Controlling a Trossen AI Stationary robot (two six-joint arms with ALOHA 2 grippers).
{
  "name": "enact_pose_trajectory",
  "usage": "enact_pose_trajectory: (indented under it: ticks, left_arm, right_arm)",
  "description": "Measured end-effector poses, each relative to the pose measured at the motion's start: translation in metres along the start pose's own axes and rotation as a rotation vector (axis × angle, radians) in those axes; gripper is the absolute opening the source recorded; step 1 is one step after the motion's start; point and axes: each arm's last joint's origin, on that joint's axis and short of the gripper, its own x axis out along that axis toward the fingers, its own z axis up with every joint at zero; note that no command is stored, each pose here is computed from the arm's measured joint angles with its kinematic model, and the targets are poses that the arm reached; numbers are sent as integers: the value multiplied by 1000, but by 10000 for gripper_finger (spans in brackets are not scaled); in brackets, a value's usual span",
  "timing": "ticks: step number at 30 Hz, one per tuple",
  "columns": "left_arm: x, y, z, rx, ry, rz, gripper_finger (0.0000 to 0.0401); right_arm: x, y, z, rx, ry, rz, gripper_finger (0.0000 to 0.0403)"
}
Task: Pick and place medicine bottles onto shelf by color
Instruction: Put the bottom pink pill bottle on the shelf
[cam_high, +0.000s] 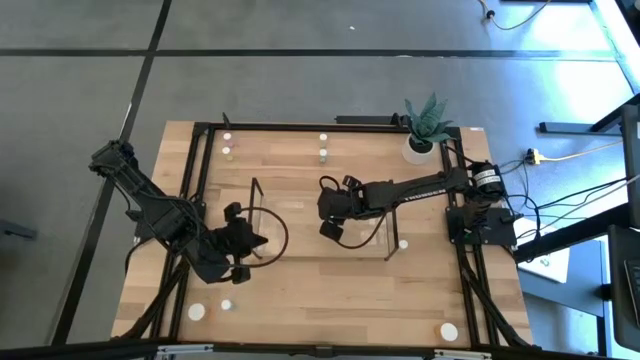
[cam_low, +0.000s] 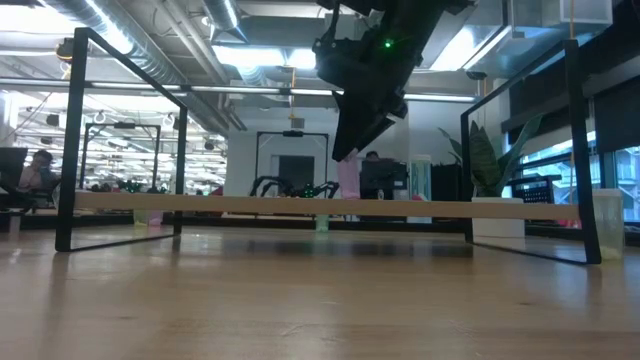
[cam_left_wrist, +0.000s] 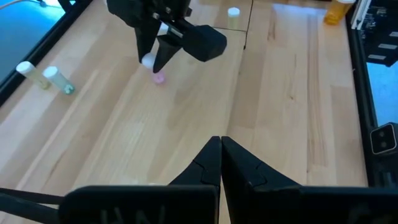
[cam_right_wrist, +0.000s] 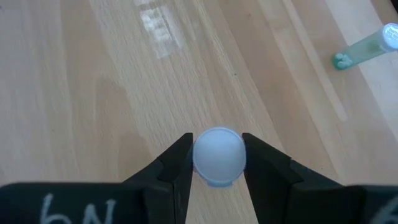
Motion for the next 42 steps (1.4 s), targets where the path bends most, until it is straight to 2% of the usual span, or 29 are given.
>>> enact_pose_trajectory:
  ticks: [42]
  left_arm:
    - [0,0,0,0,2,-2,0]
  right_arm:
    - [2,-5,1,27,19,6,131]
